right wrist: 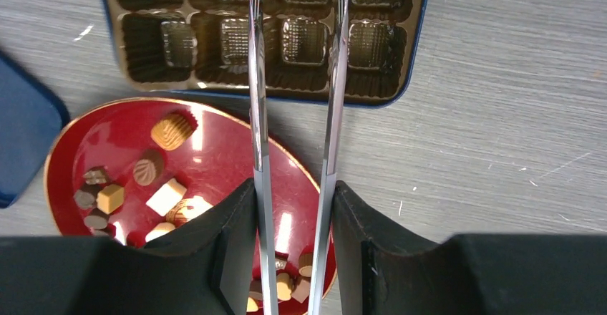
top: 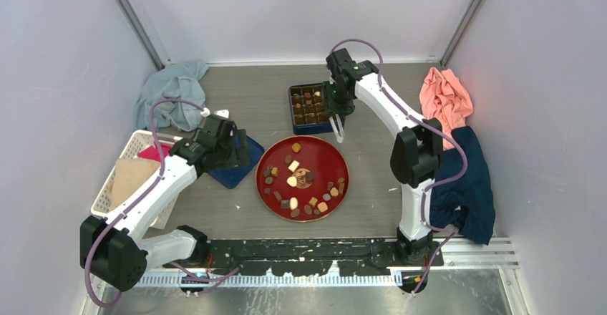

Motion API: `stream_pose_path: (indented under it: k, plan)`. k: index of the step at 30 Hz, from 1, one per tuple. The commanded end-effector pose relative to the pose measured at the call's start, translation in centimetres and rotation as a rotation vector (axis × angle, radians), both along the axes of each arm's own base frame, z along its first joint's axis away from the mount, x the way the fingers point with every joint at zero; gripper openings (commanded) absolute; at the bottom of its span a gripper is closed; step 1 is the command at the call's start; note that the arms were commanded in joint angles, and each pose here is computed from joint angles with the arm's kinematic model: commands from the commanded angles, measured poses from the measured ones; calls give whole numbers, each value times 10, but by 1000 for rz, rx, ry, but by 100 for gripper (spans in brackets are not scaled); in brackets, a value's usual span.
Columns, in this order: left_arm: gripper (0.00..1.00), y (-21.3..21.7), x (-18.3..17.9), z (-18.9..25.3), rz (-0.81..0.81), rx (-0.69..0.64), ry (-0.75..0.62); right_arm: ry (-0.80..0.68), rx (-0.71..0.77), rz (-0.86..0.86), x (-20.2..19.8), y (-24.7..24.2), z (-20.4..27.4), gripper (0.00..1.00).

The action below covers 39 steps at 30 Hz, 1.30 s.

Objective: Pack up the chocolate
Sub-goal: Place the fake chocolate in the packing box.

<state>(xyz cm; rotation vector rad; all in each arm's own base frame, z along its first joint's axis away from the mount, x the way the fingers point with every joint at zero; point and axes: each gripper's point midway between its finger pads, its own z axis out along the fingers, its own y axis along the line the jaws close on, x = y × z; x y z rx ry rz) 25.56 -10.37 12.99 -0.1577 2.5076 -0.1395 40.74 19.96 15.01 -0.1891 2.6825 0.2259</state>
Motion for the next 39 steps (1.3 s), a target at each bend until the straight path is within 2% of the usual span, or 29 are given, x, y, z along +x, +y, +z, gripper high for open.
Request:
stream_pose_path:
  k: [1,19,24,39]
  plan:
    - [85,5,4,12,21,0,-50,-65,57,5,21,8,19,26]
    - [85,5,5,12,25,3,-47,4,44,11,29,11,-25,27]
    - [85,6,5,12,27,6,-48,23,43,15,28,13,-33,31]
    - [85,7,4,12,31,8,-48,26,72,67,22,25,-26,31]
